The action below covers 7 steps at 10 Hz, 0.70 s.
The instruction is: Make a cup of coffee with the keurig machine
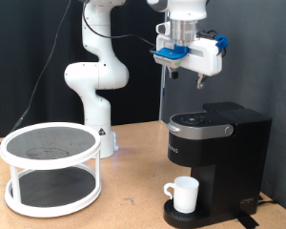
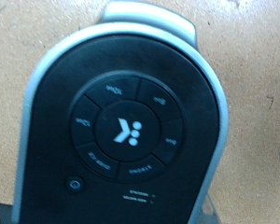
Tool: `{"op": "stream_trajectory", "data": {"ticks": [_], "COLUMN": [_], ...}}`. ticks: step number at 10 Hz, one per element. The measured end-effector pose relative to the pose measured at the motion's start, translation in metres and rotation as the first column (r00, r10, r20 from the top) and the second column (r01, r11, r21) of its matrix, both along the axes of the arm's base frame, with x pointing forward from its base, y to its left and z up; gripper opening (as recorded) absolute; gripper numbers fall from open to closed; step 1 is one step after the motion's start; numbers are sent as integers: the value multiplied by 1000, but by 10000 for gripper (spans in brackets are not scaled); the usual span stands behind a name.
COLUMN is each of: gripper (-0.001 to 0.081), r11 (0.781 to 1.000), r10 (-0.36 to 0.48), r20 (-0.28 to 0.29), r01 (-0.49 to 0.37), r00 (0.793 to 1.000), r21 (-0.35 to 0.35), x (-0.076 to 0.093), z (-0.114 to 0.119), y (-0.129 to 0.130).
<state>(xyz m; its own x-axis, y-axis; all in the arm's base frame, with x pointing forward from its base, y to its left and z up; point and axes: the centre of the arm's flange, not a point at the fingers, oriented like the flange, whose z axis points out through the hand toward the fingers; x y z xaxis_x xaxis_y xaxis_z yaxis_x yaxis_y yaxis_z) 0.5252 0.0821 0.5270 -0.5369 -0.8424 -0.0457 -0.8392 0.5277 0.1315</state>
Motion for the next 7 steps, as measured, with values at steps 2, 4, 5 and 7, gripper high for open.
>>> {"op": "stream_trajectory", "data": {"ticks": [2,4,5,7], "gripper": [734,734,734,615], "r11": [1000,998,998,994], "r10": [21,51,66,104], "r20": [-25,-62,-75,-99], "r01": [-21,-52,-68,-106], "r00": [999,997,995,990], "r21": [-15,-17,-19,-15], "x": [8,14,16,18], "z": [-2,-10,-17,-30], "y": [-1,0,1,8]}}
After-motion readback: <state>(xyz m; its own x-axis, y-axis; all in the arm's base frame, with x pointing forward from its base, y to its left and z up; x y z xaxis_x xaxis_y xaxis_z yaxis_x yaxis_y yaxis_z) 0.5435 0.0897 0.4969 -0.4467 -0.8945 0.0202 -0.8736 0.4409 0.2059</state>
